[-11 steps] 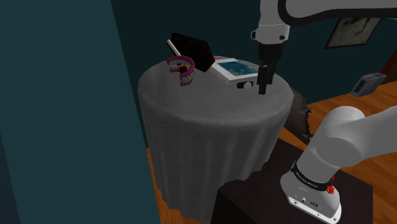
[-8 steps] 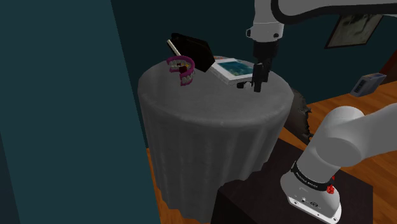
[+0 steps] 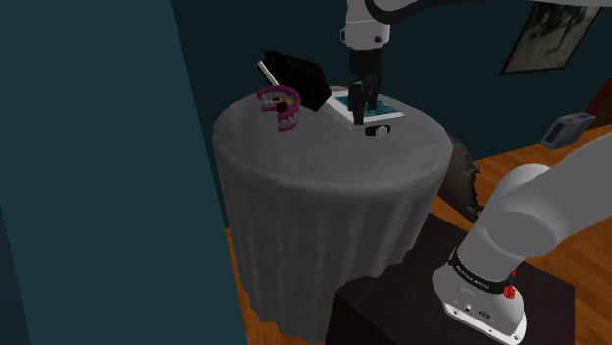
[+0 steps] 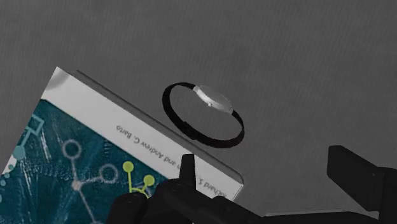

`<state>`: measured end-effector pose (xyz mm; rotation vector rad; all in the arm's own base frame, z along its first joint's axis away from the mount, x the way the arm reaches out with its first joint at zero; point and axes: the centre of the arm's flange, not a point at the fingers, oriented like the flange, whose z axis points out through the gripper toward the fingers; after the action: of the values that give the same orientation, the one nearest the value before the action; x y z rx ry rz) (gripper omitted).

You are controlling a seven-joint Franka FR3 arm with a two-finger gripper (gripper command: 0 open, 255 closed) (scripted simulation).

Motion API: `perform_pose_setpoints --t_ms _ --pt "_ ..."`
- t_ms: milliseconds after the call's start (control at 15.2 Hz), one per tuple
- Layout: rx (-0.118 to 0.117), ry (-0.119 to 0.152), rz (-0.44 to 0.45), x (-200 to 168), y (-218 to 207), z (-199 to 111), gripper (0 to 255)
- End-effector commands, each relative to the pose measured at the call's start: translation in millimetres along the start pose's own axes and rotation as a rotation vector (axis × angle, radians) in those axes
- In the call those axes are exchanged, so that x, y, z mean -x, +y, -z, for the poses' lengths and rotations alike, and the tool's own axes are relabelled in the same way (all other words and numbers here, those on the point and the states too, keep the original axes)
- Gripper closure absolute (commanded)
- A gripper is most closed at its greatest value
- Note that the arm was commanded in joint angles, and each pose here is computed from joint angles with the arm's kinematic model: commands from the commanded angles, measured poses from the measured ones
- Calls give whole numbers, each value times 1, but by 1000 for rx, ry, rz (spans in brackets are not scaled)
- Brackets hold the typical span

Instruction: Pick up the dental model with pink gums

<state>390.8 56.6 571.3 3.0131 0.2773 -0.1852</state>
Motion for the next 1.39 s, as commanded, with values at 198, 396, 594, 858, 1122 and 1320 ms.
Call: perform_pose_setpoints --t_ms 198,396,594,858,1122,1320 --pt "40 16 16 -61 -8 23 0" --pt "64 25 26 -96 -14 37 0" --pt "88 34 35 -132 -20 51 0" --pt "120 46 48 -178 -30 70 0" --pt "149 57 60 -220 -40 87 0" --pt "149 57 60 -222 -42 71 0"
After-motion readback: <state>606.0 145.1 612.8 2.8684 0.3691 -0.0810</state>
